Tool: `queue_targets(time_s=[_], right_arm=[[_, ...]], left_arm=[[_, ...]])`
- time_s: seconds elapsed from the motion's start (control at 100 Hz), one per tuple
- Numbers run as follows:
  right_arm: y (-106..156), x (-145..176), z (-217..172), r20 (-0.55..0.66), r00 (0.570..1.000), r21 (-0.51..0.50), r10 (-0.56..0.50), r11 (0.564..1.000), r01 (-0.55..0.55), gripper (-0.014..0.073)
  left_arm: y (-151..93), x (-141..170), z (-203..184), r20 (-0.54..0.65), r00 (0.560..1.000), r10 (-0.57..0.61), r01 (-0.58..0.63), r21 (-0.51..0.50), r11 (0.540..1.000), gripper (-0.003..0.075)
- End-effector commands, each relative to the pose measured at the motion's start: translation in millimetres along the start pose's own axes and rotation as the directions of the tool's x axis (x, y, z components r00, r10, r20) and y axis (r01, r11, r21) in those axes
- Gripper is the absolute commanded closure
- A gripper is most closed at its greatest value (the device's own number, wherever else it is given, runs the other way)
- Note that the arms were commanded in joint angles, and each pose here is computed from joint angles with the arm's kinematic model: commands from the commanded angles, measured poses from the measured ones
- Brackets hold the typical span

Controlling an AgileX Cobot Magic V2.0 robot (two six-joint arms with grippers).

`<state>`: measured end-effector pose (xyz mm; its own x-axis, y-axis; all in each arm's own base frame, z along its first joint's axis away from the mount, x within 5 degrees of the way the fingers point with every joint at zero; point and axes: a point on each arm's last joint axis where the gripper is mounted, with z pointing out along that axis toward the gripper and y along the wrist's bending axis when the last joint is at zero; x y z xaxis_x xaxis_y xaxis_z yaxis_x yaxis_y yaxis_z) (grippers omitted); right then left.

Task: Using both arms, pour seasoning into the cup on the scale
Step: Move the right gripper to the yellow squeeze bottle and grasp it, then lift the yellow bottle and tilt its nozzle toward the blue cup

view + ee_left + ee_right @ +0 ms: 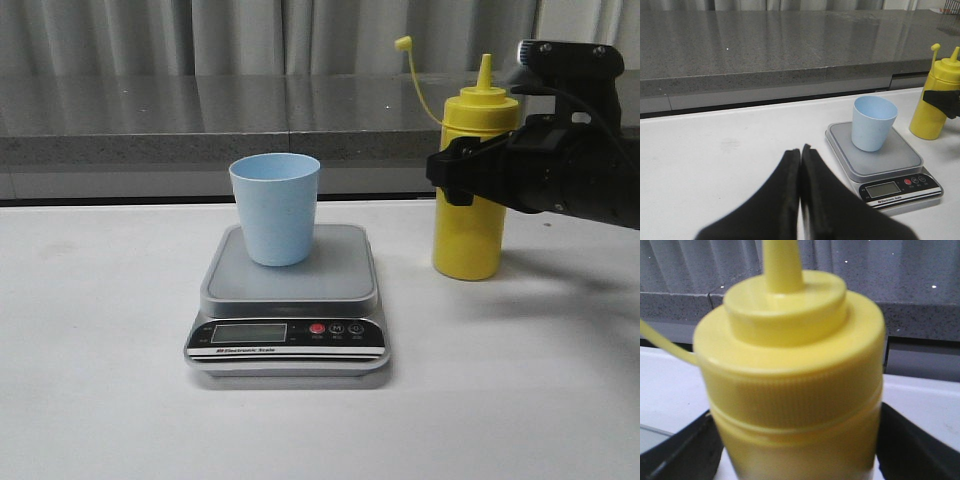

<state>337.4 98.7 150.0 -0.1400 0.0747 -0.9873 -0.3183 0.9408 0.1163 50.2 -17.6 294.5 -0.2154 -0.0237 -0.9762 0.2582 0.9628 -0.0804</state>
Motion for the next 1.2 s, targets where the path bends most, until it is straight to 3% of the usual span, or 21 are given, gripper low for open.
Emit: queue_targets(time_s=[0.0, 0.29, 0.57, 0.69, 0.81, 1.0, 1.07, 1.19], right_arm=[[3.4, -26.0, 5.6, 0.140, 0.990, -0.019, 0.000, 1.000, 0.003, 0.0005], [2.9, -27.6, 13.4, 0.146, 0.989, -0.019, -0.001, 1.000, 0.003, 0.0037], [2.4, -24.8, 13.7, 0.112, 0.994, -0.013, -0.001, 1.000, 0.003, 0.0528], [2.6, -26.7, 13.2, 0.116, 0.993, -0.013, -0.002, 1.000, 0.003, 0.0671], [5.6, -34.4, 10.6, 0.100, 0.995, -0.030, -0.024, 0.999, 0.027, 0.0656], [16.0, -56.0, 1.5, 0.043, 0.983, -0.100, -0.176, 0.979, 0.180, 0.0657], [22.8, -66.7, -0.8, 0.038, 0.963, -0.159, -0.267, 0.950, 0.269, 0.0657], [33.2, -86.8, -4.3, 0.058, 0.896, -0.246, -0.440, 0.864, 0.439, 0.0657]], left_arm=[[-0.5, -13.6, -2.1, 0.086, 0.996, -0.018, 0.018, 0.001, 1.000, 0.0741], [-0.5, -13.6, -2.1, 0.086, 0.996, -0.018, 0.018, 0.001, 1.000, 0.0741], [-0.5, -13.6, -2.1, 0.086, 0.996, -0.018, 0.018, 0.001, 1.000, 0.0741], [-0.5, -13.6, -2.1, 0.086, 0.996, -0.018, 0.018, 0.001, 1.000, 0.0741], [-0.5, -13.6, -2.1, 0.086, 0.996, -0.018, 0.018, 0.001, 1.000, 0.0741], [-0.5, -13.6, -2.1, 0.086, 0.996, -0.018, 0.018, 0.001, 1.000, 0.0741], [-0.5, -13.6, -2.1, 0.086, 0.996, -0.018, 0.018, 0.001, 1.000, 0.0741], [-0.5, -13.6, -2.1, 0.086, 0.996, -0.018, 0.018, 0.001, 1.000, 0.0741]])
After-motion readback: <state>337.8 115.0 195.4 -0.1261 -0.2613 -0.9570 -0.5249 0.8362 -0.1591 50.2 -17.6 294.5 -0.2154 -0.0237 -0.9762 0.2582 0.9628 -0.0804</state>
